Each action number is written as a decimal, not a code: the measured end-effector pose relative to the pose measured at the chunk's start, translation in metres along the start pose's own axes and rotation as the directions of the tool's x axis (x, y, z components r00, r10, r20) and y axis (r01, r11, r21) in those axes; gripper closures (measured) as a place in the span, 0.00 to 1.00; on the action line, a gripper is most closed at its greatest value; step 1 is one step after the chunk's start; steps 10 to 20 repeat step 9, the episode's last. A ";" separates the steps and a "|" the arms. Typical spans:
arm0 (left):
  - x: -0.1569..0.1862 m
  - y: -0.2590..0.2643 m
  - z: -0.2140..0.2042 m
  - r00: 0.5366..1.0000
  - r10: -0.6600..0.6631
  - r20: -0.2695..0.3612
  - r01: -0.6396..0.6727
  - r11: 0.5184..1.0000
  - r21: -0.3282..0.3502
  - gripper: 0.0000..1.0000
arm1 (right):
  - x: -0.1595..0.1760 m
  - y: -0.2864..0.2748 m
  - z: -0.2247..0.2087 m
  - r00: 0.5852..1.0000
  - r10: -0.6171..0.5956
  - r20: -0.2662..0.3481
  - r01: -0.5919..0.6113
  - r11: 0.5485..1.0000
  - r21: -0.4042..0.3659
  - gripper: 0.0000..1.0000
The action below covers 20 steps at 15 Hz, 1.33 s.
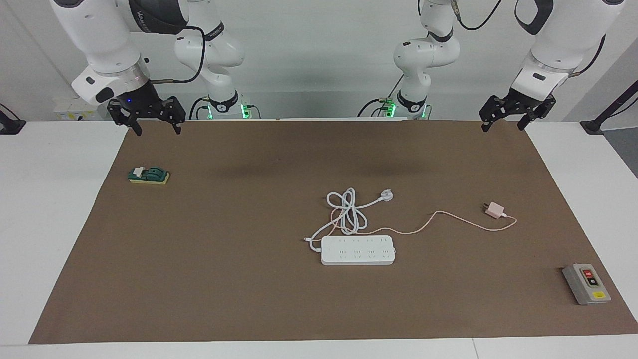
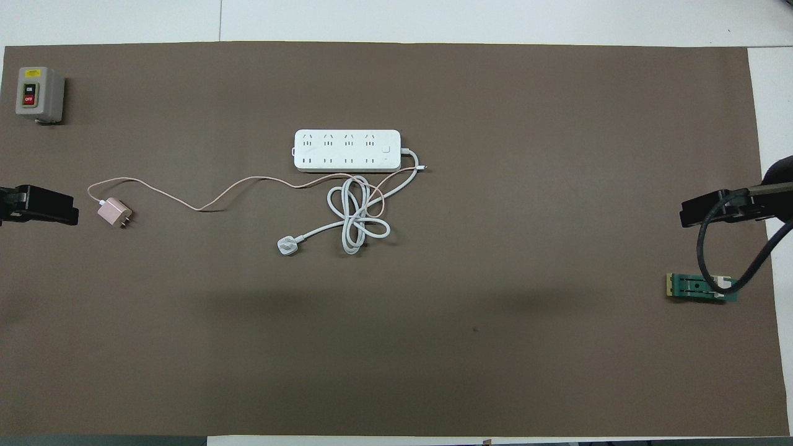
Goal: Unplug charger and place it aside
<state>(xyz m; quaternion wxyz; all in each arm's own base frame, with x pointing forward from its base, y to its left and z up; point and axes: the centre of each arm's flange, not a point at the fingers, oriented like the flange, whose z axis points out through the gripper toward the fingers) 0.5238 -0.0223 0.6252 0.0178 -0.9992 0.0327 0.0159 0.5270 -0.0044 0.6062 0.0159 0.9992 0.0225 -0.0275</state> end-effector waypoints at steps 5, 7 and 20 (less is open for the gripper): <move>0.000 -0.005 0.000 1.000 -0.009 0.000 0.009 1.000 -0.011 0.00 | 0.001 0.000 0.000 1.000 0.005 -0.006 -0.005 1.000 0.000 0.00; 0.000 -0.006 0.000 1.000 -0.012 0.000 0.012 1.000 -0.011 0.00 | 0.001 0.000 0.000 1.000 0.005 -0.006 -0.005 1.000 0.000 0.00; 0.000 -0.007 0.000 1.000 -0.018 0.000 0.018 1.000 -0.014 0.00 | 0.001 -0.001 0.000 1.000 0.005 -0.006 -0.005 1.000 0.000 0.00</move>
